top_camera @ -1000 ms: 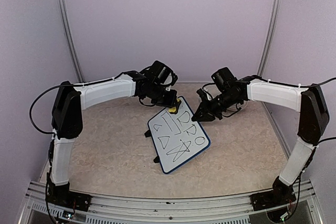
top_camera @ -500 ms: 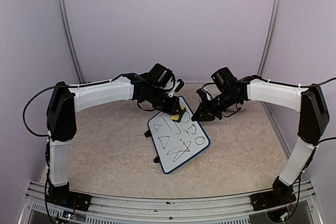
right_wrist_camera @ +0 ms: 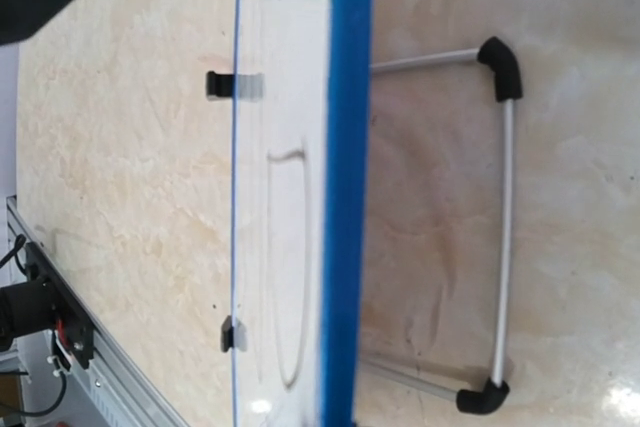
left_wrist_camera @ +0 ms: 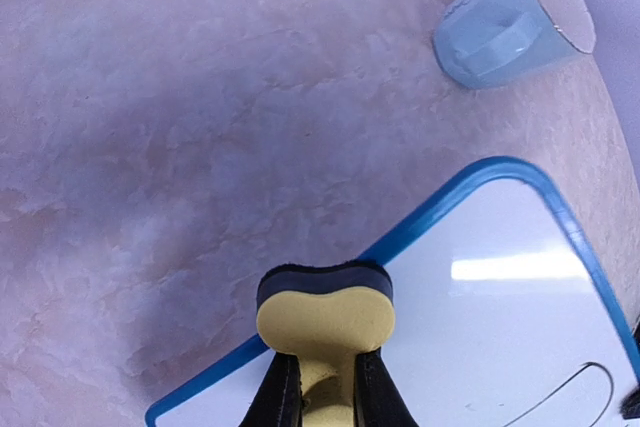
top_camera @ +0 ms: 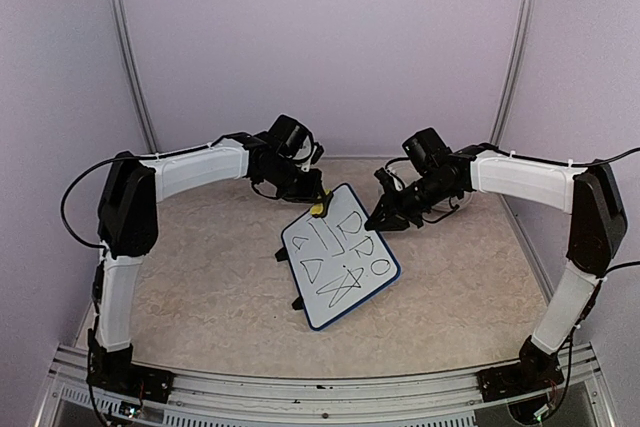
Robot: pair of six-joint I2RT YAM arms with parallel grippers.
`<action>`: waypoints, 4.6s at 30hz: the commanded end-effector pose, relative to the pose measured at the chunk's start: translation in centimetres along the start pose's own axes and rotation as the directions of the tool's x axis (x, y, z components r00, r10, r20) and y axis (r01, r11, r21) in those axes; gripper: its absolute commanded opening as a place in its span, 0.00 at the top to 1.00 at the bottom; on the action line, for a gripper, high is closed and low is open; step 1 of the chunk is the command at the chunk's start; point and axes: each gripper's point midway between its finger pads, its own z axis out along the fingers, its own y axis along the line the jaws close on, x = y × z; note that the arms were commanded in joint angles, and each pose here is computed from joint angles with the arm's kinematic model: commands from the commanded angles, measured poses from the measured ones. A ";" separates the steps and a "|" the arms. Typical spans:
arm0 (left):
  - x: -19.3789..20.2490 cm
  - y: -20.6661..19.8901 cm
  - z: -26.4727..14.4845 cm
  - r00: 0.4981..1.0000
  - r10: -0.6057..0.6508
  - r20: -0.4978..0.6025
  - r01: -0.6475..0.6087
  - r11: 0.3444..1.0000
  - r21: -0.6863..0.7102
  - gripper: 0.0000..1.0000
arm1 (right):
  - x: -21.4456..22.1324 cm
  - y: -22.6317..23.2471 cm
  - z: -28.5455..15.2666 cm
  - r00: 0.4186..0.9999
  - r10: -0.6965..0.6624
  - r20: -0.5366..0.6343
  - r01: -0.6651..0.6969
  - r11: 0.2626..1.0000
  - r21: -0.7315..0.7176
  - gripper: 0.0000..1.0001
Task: Erase the whiteboard
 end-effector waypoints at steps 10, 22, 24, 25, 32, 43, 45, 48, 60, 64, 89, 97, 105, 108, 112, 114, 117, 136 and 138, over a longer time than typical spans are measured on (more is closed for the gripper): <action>6.7 -2.0 0.5 0.988 0.110 -0.106 -0.108 0.994 0.023 1.00 | -0.5 2.2 0.3 0.992 -0.122 0.021 0.123 0.991 -0.055 1.00; 11.4 -13.1 -2.0 0.938 0.344 -0.040 -0.325 0.914 0.244 1.00 | -0.5 2.6 0.2 0.995 -0.099 0.029 0.101 0.992 -0.080 1.00; 11.1 -12.6 -2.4 0.944 0.330 -0.028 -0.316 0.923 0.219 1.00 | -0.4 2.7 0.1 0.995 -0.100 0.028 0.102 0.991 -0.087 1.00; 10.6 -11.7 -2.4 0.952 0.304 -0.027 -0.293 0.936 0.196 1.00 | -0.3 2.7 0.1 0.994 -0.102 0.027 0.104 0.991 -0.087 1.00; 5.5 -3.5 -1.5 0.996 0.087 -0.003 -0.087 0.995 -0.050 1.00 | -0.1 2.7 0.0 0.994 -0.108 0.027 0.111 0.990 -0.092 1.00; 7.2 -13.1 -1.1 0.936 0.352 0.001 -0.349 0.929 0.124 1.00 | -0.2 2.8 0.0 0.993 -0.116 0.034 0.119 0.988 -0.095 1.00; 7.9 -14.2 -1.4 0.927 0.375 0.002 -0.371 0.916 0.155 1.00 | -0.2 2.8 -0.1 0.993 -0.115 0.036 0.118 0.989 -0.094 1.00; 8.1 -14.0 -1.5 0.923 0.384 -0.001 -0.379 0.912 0.157 1.00 | -0.1 2.8 -0.1 0.993 -0.114 0.035 0.117 0.989 -0.092 1.00; 11.4 -8.4 -0.3 0.927 0.360 -0.106 -0.359 0.933 0.025 1.00 | -0.2 2.8 -0.1 0.993 -0.107 0.038 0.110 0.990 -0.088 1.00; 13.3 -9.1 -1.2 0.898 0.421 -0.126 -0.423 0.906 0.016 1.00 | -0.3 2.8 -0.1 0.993 -0.109 0.038 0.112 0.990 -0.087 1.00; 8.0 -2.8 0.3 0.975 0.215 -0.060 -0.219 0.974 -0.058 1.00 | -0.3 2.7 0.2 0.995 -0.089 0.043 0.093 0.991 -0.093 1.00; 13.3 -10.0 -1.8 0.899 0.429 -0.086 -0.417 0.900 0.127 1.00 | -0.5 2.8 0.2 0.996 -0.074 0.050 0.079 0.992 -0.100 1.00; 15.8 -14.1 -3.2 0.819 0.570 -0.067 -0.547 0.810 0.212 1.00 | -0.2 2.7 0.3 0.998 -0.056 0.042 0.060 0.993 -0.103 1.00; 14.4 -14.7 -3.8 0.821 0.569 -0.050 -0.553 0.814 0.175 1.00 | -0.1 2.7 0.3 0.998 -0.051 0.040 0.055 0.993 -0.107 1.00; 12.6 -14.9 -3.2 0.843 0.536 -0.050 -0.529 0.842 0.100 1.00 | 0.0 2.6 0.4 0.998 -0.049 0.033 0.052 0.993 -0.109 1.00; 12.2 -15.1 -2.7 0.852 0.521 -0.053 -0.516 0.852 0.083 1.00 | 0.0 2.5 0.4 0.998 -0.046 0.031 0.049 0.993 -0.108 1.00; 12.0 -15.4 -1.9 0.853 0.519 -0.053 -0.515 0.854 0.074 1.00 | 0.1 2.6 0.5 0.999 -0.046 0.027 0.048 0.993 -0.110 1.00; 12.0 -18.2 -1.9 0.867 0.499 -0.009 -0.486 0.849 0.207 1.00 | 0.0 2.5 0.6 0.999 -0.046 0.029 0.049 0.993 -0.108 1.00; 13.0 -19.6 -1.7 0.840 0.542 -0.016 -0.525 0.819 0.231 1.00 | -0.1 2.7 0.6 0.999 -0.043 0.028 0.046 0.992 -0.114 1.00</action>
